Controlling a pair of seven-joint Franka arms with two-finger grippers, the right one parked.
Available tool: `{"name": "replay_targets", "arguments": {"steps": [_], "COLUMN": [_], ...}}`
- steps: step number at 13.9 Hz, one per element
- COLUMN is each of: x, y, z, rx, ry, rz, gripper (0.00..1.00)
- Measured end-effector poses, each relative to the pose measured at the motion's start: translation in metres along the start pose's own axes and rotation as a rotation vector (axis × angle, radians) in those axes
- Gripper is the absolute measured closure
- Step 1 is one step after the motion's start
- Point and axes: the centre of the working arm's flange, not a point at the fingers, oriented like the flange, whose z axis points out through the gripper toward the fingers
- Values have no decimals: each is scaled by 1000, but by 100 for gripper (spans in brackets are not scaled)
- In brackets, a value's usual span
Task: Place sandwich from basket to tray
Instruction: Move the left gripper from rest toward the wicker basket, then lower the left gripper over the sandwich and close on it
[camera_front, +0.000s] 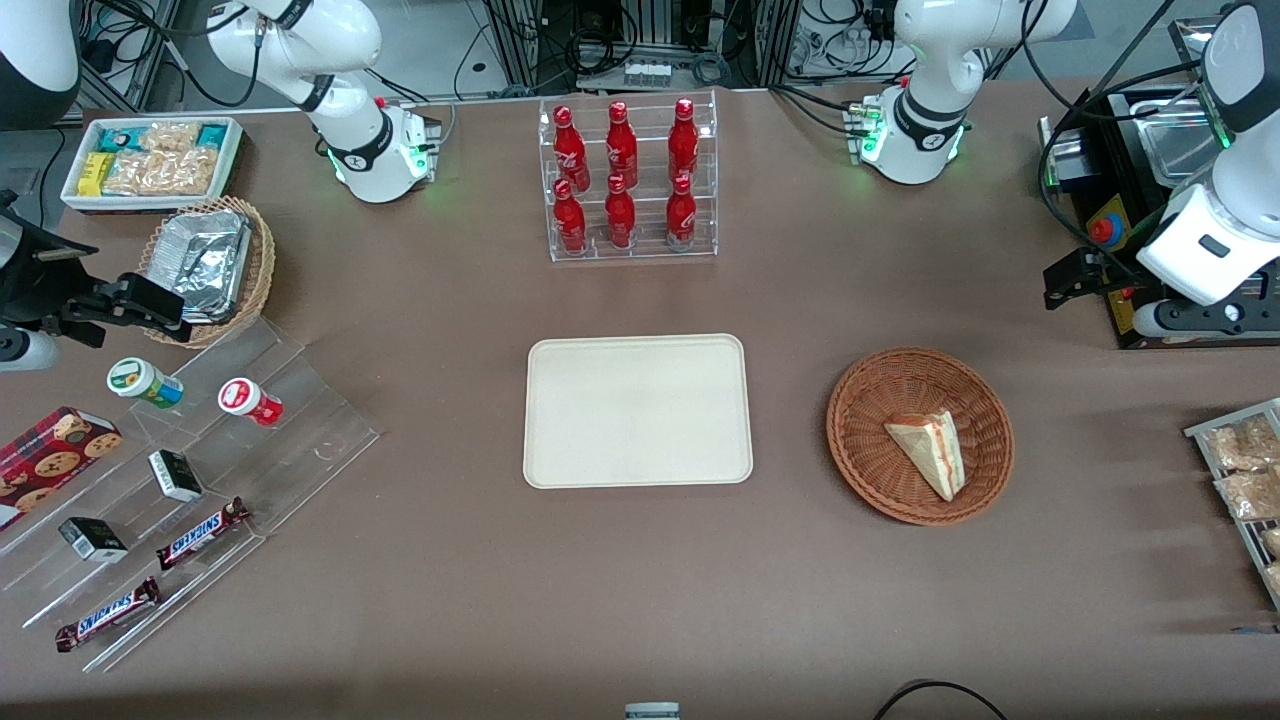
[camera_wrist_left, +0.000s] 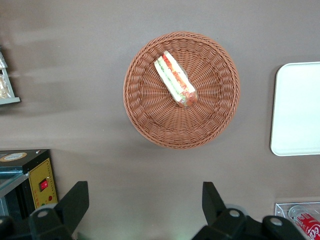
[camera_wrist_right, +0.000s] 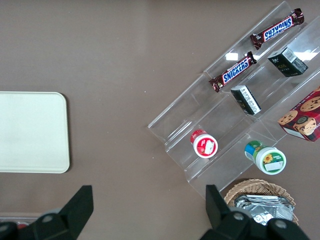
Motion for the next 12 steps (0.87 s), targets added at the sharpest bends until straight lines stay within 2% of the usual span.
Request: {"name": "replay_targets", "arguments": {"steps": [6, 12], "x": [10, 68], "y": [1, 31], "z": [16, 113], "rx": [-2, -12], "ry": [-14, -6], "rz": [-1, -318], "gripper": [0, 0]}}
